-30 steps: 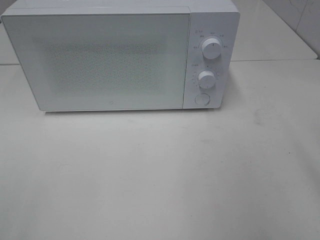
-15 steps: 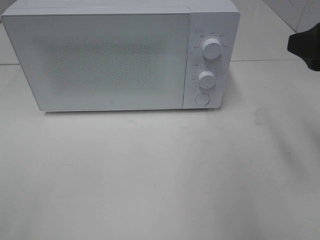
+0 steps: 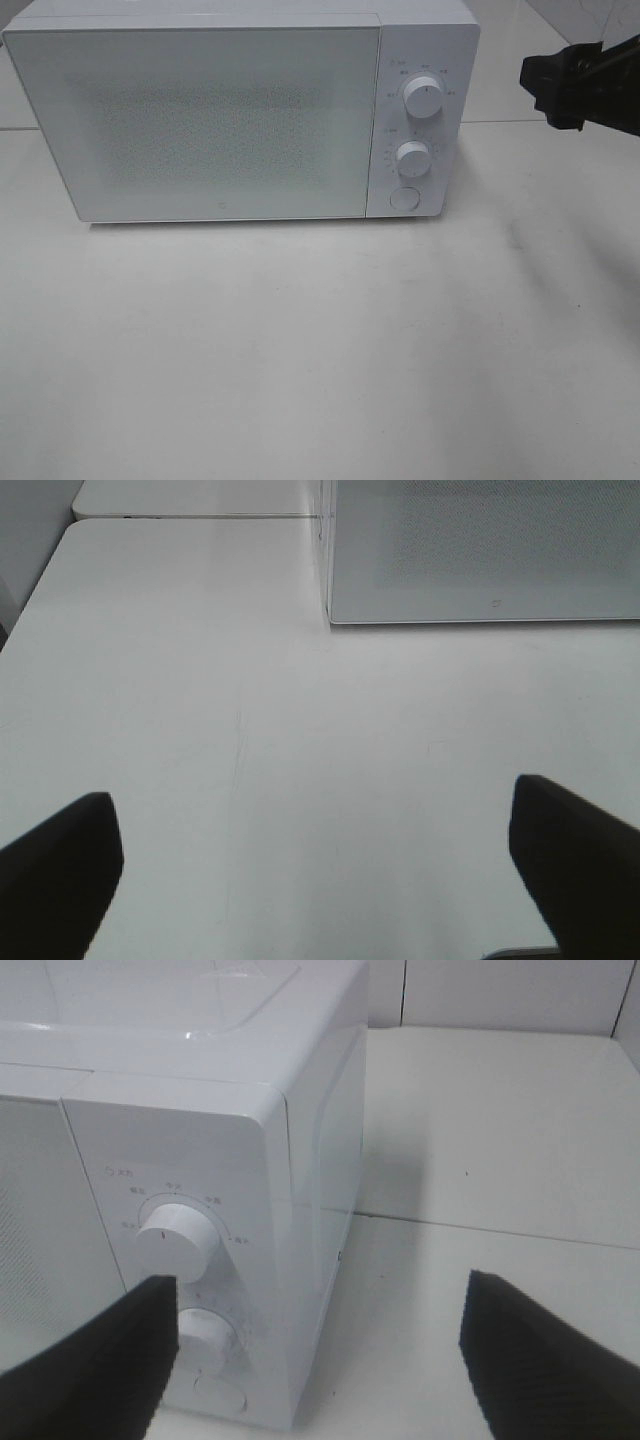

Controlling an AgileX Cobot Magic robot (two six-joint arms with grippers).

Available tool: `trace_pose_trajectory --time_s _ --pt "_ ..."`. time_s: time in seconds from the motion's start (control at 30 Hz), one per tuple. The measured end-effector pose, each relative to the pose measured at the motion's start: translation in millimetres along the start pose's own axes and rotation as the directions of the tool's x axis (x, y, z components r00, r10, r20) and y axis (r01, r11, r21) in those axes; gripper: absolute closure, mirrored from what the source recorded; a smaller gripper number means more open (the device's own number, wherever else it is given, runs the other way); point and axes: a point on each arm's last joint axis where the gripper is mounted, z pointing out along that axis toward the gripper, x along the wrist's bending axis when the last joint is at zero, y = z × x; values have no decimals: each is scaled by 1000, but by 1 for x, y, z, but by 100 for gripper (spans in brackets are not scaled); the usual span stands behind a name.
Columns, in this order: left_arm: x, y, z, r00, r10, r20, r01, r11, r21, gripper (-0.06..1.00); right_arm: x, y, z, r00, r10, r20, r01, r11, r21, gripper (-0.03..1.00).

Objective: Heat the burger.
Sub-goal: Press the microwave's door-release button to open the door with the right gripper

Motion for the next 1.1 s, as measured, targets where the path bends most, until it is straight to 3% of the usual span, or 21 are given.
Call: trace_pose_trajectory --time_s 0.17,0.33,1.1 --pt "0 0 0 1000 0 0 0 1000 0 -3 -4 -20 3 999 0 44 4 996 -88 21" --pt "0 0 0 1000 0 0 0 1000 0 -3 -11 -41 1 989 37 140 -17 990 -140 21" --pt "0 0 0 1000 0 0 0 1000 0 -3 54 -91 17 990 -13 141 22 998 -60 21"
